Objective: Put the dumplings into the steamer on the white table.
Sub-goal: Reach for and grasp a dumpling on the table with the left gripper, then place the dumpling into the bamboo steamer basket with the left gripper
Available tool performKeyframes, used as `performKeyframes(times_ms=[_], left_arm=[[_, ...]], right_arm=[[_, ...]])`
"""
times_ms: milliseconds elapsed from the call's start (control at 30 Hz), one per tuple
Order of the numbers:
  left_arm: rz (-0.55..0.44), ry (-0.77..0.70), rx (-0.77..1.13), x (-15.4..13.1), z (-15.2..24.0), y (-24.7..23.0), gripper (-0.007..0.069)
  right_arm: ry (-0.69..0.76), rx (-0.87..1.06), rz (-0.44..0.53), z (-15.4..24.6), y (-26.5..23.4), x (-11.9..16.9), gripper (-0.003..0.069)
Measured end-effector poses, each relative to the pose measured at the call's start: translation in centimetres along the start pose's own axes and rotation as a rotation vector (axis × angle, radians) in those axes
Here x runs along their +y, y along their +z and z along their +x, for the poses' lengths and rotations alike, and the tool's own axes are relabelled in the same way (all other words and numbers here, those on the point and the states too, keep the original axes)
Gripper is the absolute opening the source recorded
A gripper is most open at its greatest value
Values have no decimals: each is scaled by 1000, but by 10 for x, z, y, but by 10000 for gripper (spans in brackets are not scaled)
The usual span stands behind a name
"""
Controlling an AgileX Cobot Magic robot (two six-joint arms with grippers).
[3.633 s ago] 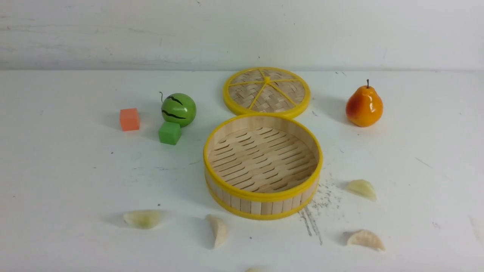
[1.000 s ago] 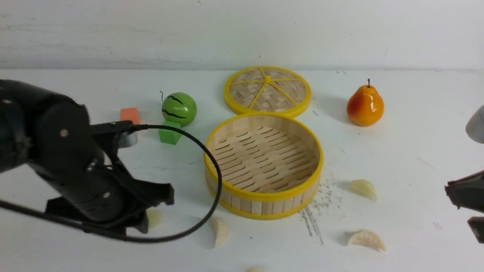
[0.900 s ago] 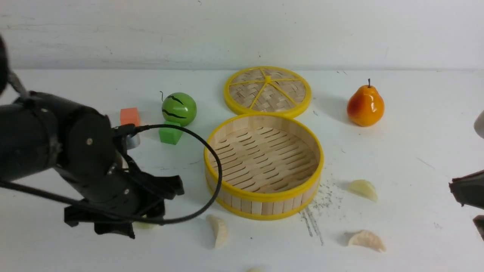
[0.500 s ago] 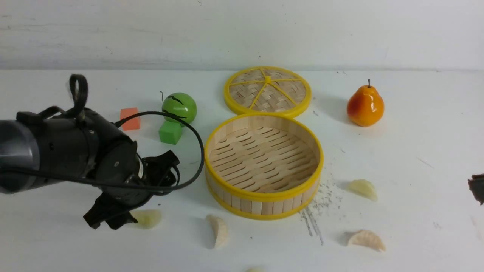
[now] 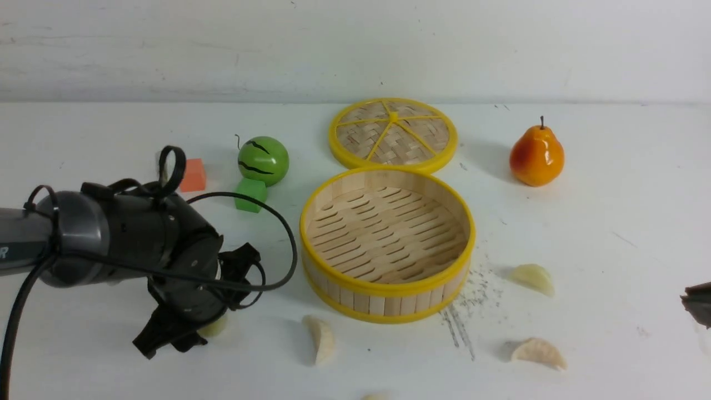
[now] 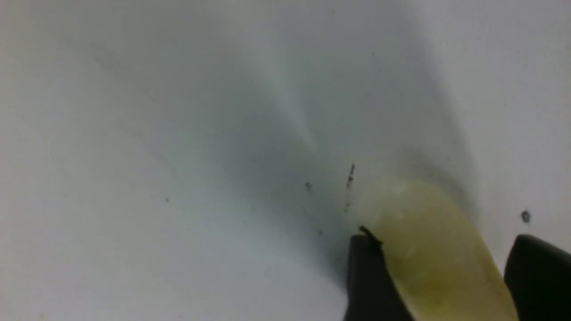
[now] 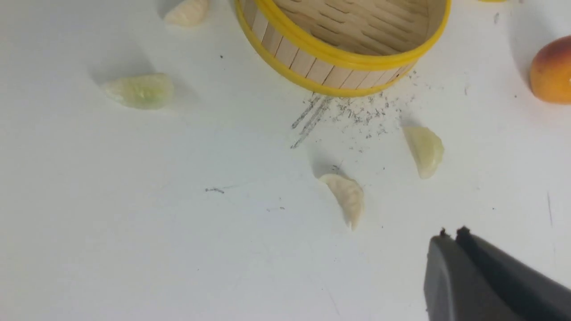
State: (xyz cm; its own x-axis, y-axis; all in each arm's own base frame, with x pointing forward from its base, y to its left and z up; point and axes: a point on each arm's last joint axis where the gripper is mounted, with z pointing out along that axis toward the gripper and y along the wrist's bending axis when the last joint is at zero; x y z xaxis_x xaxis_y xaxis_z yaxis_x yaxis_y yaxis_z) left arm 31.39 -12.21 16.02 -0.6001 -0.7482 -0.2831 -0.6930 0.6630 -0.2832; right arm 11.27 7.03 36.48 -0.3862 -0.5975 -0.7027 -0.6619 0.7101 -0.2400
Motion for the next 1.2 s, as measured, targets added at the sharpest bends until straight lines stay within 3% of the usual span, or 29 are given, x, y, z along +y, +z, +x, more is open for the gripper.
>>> performKeyframes(times_ms=[33,67,100,367,567,733,900,1067,1200], left_arm=[[-1,16,2,0,0,0,312],[-1,20,2,0,0,0,312],[-1,52,3,0,0,0,240],[-21,368,-2,-5,-4,-5,239],[-54,633,-23,-37,-24,-36,228],[59,761,-23,-79,-29,-81,218],[292,879,-44,-136,-7,-122,210],[388,930,-47,-176,22,-108,200],[394,986,-30,-204,56,-55,191]], right_arm=[[0,1,0,0,0,0,9],[0,1,0,0,0,0,10],[-1,1,1,0,0,0,11],[-2,5,2,0,0,0,13],[-2,7,2,1,0,0,21],[-3,-1,3,0,0,0,23],[-3,-9,5,-1,0,0,29],[-3,-10,5,-1,0,0,32],[6,-10,5,-1,0,0,33]])
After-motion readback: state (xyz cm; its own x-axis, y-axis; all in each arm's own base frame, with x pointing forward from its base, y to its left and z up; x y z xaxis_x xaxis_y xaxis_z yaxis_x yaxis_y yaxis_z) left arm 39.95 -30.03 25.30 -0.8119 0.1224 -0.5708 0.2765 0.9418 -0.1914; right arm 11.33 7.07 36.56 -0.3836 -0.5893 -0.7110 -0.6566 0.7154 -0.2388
